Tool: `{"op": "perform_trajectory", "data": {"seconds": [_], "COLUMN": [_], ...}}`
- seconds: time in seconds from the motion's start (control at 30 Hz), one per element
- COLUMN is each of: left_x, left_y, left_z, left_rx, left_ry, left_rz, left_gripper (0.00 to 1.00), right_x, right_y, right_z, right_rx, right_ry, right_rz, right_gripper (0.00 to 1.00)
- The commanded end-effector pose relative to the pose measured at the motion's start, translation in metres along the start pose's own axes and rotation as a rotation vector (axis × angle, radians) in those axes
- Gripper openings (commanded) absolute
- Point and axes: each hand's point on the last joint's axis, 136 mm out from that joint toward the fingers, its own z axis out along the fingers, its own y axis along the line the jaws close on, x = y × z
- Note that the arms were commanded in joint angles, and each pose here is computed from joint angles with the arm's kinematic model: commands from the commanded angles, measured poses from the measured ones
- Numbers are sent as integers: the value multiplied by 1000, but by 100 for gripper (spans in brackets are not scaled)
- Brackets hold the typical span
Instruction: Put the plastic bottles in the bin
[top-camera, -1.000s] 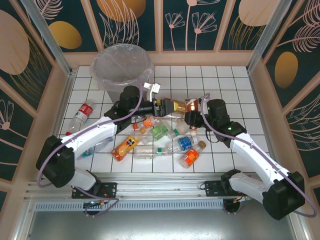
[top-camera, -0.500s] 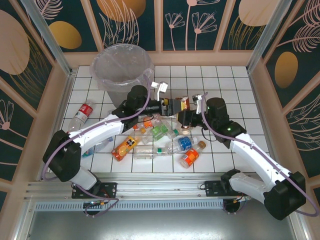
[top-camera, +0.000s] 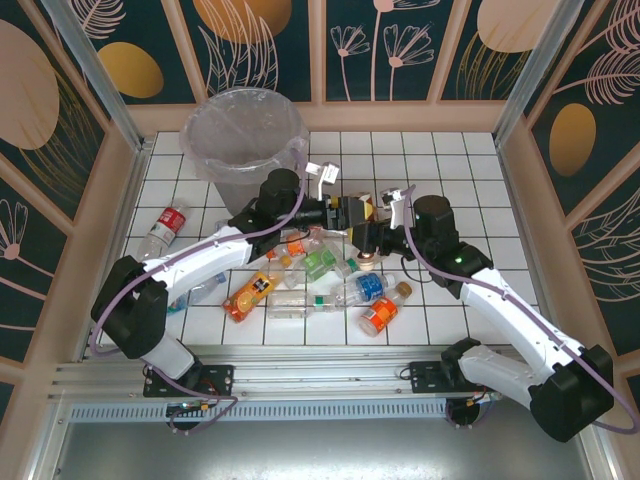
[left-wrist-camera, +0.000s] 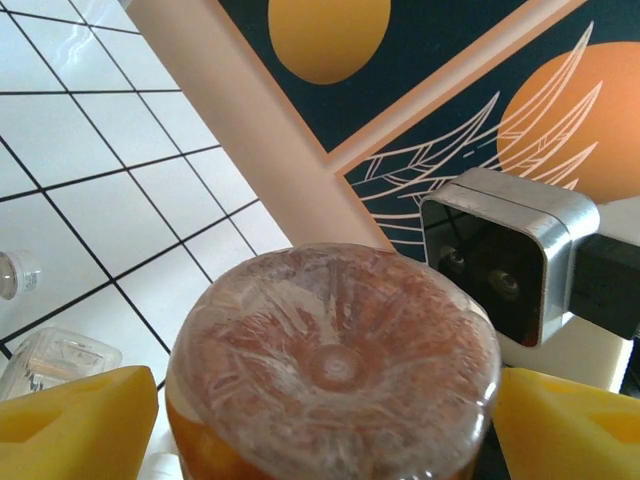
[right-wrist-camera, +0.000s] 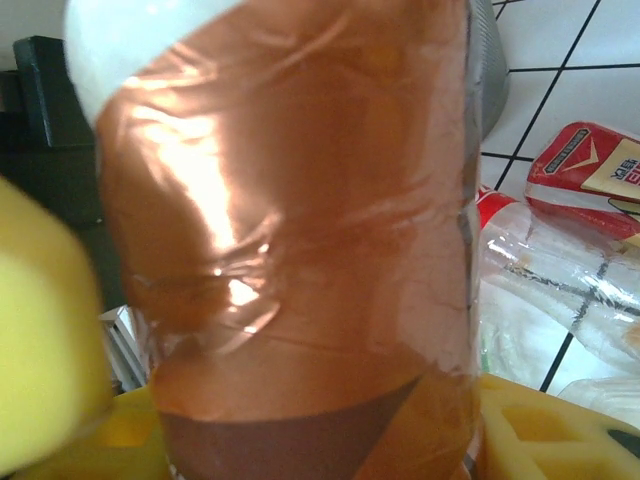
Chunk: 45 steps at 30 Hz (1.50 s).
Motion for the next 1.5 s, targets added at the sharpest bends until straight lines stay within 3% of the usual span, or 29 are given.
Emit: {"op": "perform_trajectory", "data": {"seconds": [0.0,0.47,0.77,1.0,1.3,1.47], "left_x": [-10,-11,-25,-64,-138,-183], "left_y": [-10,-14,-19,-26,-40,-39], "left_z": [4,3,-4,-19,-56,-92], "left_rx": [33,35,-22,-172,-304,-409], "left_ry": [-22,-23,-54,-104,-210,-298], "left_rz": [25,45,60,142,244,293], "left_gripper": [83,58,57,57,56,56], "right_x": [-6,-1,-5,-7,-21,-33], "right_y": [13,12,15,24,27,8], "right_z": [-2,-1,-13,-38,-64,-72], "right_rx": [-53,-55,-35,-23,34,150], "right_ry": [-29,-15,-46,-90,-186,-253], "right_rz": [-17,-15,-31,-73,-79,5], "right_gripper": [52,52,73,82,99,99]}}
